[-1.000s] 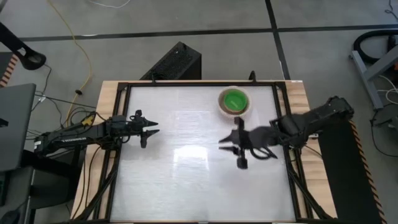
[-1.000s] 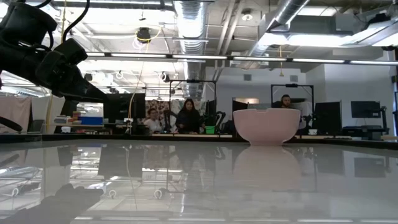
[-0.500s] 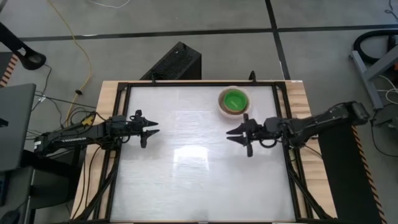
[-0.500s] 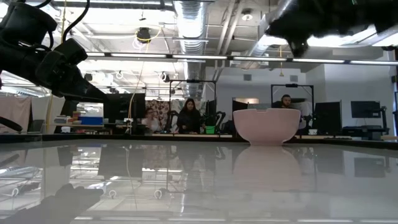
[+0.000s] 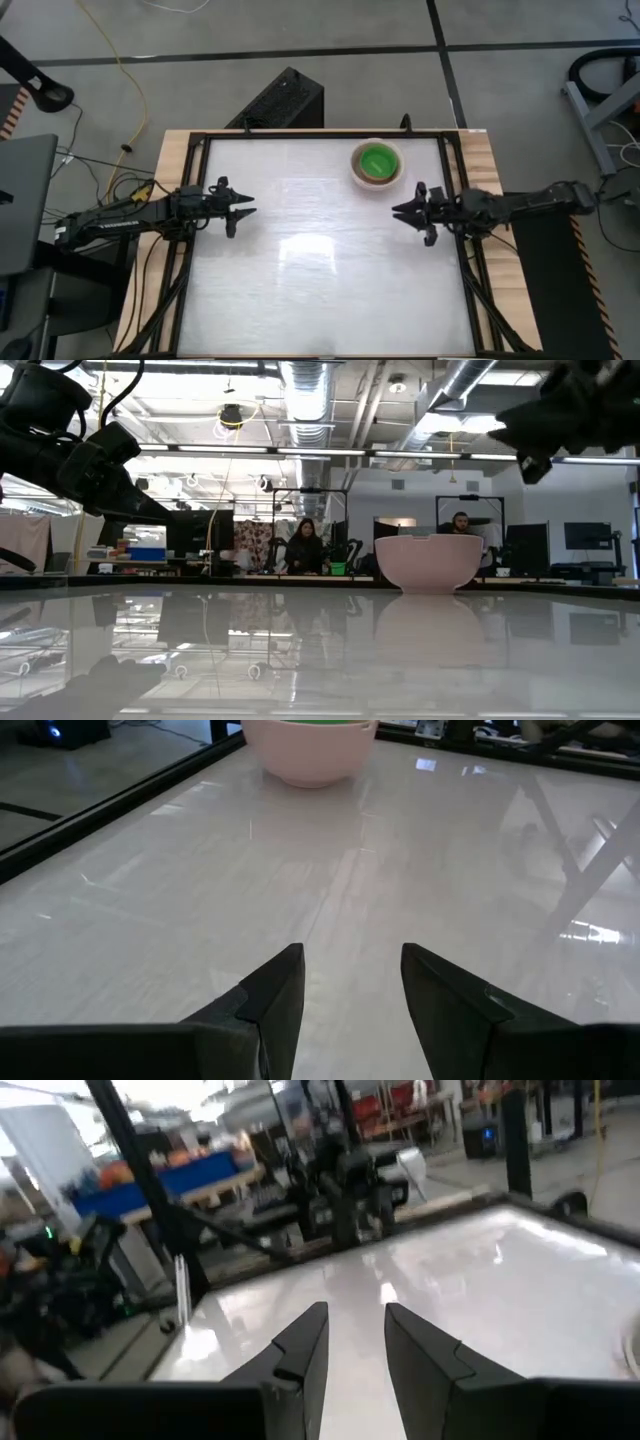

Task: Nest bowls inside each other
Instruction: Return to Home Position

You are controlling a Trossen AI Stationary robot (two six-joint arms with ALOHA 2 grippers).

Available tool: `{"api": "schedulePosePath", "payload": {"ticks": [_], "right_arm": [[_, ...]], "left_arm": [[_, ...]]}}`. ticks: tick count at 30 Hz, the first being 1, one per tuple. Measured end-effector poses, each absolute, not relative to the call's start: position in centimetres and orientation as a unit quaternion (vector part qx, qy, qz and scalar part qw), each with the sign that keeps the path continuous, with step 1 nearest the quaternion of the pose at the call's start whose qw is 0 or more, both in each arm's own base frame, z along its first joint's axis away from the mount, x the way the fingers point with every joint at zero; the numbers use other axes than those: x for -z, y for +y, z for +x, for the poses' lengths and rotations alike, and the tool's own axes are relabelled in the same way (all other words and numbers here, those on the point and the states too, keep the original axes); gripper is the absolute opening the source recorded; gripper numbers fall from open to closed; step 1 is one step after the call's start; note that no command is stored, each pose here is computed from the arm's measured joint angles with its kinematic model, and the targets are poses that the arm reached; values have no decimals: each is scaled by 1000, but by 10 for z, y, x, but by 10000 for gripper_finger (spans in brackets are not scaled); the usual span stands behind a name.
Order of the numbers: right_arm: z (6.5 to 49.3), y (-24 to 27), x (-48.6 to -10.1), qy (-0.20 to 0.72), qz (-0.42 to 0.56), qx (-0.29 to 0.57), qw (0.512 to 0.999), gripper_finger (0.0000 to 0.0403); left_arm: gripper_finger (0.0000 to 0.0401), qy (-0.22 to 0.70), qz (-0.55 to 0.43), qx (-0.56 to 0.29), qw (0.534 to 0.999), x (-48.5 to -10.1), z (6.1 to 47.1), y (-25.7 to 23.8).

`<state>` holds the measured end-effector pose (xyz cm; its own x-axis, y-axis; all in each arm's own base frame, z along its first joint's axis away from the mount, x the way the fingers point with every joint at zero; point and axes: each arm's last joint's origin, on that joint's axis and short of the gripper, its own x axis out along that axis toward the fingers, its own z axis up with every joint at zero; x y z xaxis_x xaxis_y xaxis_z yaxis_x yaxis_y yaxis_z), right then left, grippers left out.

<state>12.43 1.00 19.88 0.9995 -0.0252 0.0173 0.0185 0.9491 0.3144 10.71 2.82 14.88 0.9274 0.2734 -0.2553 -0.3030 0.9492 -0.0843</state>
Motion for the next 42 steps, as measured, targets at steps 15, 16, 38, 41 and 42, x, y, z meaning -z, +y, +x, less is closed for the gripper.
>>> {"api": "schedulePosePath", "payload": {"ticks": [15,16,38,41,42], "right_arm": [[116,0,-166,1,131,82,988,120],[116,-1,-166,1,132,86,988,120],[116,-3,-165,4,133,95,987,120],[116,-3,-165,4,133,95,987,120],[116,-3,-165,4,133,95,987,120]], "left_arm": [[158,121,-61,-147,980,-149,107,28],[158,121,-61,-147,980,-149,107,28],[158,121,-61,-147,980,-149,107,28],[158,121,-61,-147,980,-149,107,28],[158,121,-61,-147,980,-149,107,28]]}}
